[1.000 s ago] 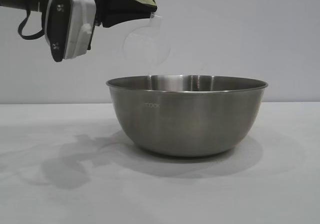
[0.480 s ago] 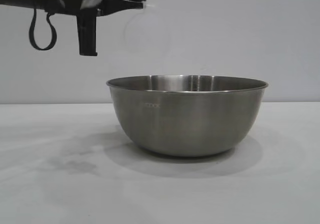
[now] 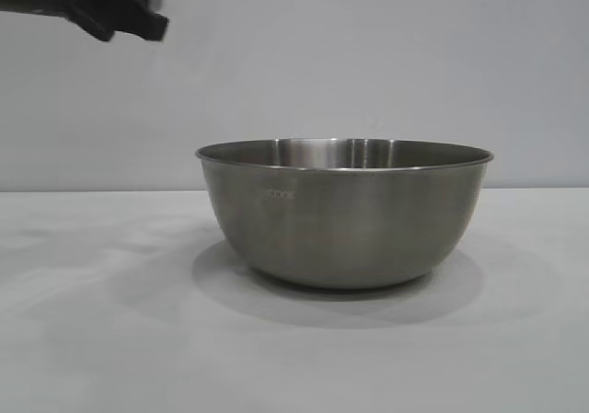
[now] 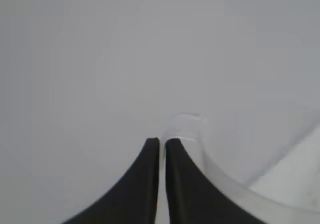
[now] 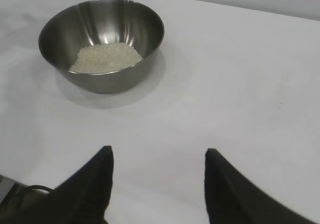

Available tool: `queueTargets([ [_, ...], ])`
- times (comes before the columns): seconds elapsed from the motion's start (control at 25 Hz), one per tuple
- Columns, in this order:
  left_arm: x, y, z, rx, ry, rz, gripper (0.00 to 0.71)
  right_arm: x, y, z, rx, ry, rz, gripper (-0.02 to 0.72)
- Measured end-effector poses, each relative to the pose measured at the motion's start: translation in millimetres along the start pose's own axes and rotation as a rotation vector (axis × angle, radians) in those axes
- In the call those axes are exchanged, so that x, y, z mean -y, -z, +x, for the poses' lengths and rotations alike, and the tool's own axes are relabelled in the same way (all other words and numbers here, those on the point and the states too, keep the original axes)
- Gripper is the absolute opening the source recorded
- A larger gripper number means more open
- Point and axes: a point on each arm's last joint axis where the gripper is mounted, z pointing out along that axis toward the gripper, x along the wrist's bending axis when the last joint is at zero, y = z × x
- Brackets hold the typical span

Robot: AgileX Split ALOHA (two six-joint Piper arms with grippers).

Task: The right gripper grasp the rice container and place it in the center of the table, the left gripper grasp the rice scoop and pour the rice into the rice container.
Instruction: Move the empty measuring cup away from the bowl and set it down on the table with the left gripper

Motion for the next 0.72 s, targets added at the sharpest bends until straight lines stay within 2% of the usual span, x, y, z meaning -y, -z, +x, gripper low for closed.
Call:
queueTargets([
  [0.24, 23.3, 25.6, 1.4, -0.071, 0.137, 0.121, 0.000, 0.0, 0.0, 0.0, 0.000, 0.000, 0.000, 0.391],
  [0.48, 41.0, 45.6, -2.0, -0.078, 0.158, 0.214, 0.000, 0.0, 0.0, 0.0, 0.000, -0.001, 0.000, 0.391],
  [0.72, 62.6, 50.6, -6.7, -0.068, 0.159, 0.297, 0.000, 0.0, 0.0, 0.0, 0.000, -0.001, 0.000, 0.391],
])
